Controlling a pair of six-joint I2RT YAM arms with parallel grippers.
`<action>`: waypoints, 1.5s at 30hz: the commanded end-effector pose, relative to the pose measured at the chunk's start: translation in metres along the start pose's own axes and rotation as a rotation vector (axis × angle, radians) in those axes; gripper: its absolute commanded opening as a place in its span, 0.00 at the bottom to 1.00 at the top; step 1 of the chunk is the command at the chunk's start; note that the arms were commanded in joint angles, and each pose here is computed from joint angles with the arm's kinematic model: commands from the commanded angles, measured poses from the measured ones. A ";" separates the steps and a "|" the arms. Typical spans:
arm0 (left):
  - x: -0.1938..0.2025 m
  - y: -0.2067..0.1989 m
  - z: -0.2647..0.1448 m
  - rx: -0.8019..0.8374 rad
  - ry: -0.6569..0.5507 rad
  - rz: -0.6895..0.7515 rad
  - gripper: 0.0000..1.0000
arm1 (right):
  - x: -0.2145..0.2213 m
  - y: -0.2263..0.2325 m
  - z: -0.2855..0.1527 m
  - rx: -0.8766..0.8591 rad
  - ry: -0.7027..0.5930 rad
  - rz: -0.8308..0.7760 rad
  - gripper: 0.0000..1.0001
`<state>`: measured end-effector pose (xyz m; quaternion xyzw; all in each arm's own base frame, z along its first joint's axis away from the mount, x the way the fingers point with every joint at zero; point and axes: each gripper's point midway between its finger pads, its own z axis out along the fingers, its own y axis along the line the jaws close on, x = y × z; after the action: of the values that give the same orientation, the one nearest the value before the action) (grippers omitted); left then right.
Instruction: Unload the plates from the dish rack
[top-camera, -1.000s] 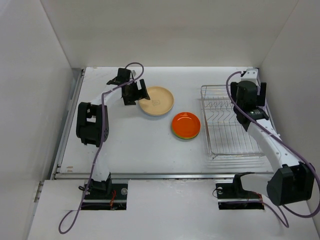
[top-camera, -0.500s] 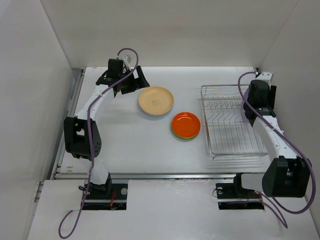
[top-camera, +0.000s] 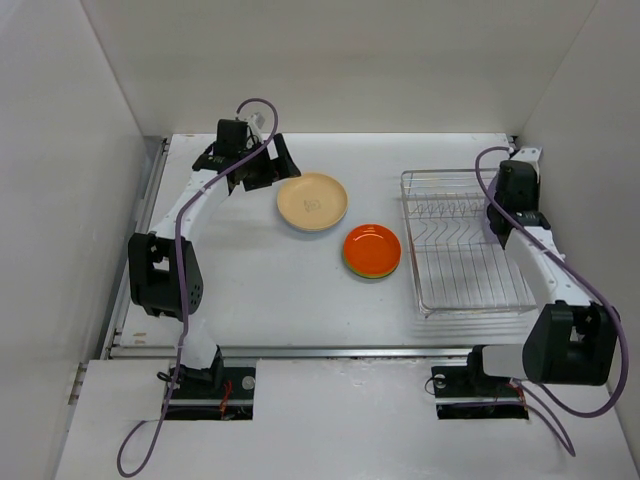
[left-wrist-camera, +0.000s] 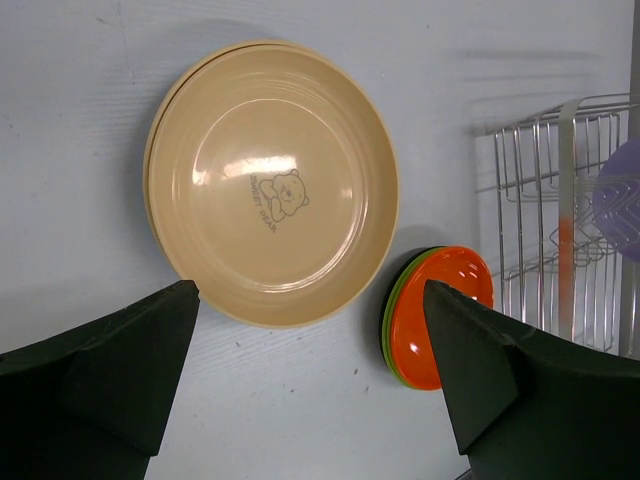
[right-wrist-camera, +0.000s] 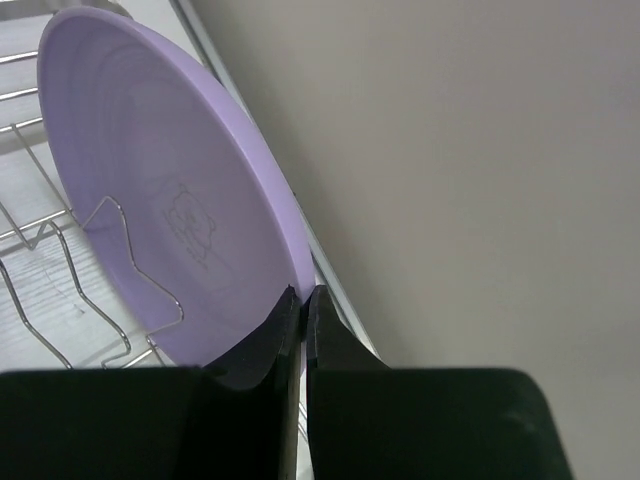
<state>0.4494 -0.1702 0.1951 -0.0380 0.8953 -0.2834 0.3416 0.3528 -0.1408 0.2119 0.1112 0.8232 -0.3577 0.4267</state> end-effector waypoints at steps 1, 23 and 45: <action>-0.011 -0.013 -0.014 0.038 -0.038 0.011 0.94 | -0.040 -0.025 -0.019 0.042 -0.136 0.136 0.00; 0.035 -0.090 -0.011 0.471 0.129 0.136 0.94 | -0.093 0.022 -0.107 -0.538 -0.388 0.254 0.00; 0.133 -0.152 0.017 0.498 0.290 0.383 0.62 | -0.094 0.134 -0.217 -1.105 -0.445 0.071 0.00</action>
<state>0.3332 -0.3434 0.1898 0.2494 0.8278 -0.4407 0.2414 0.3415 0.0985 0.2644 -0.1630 0.8061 0.0875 0.5622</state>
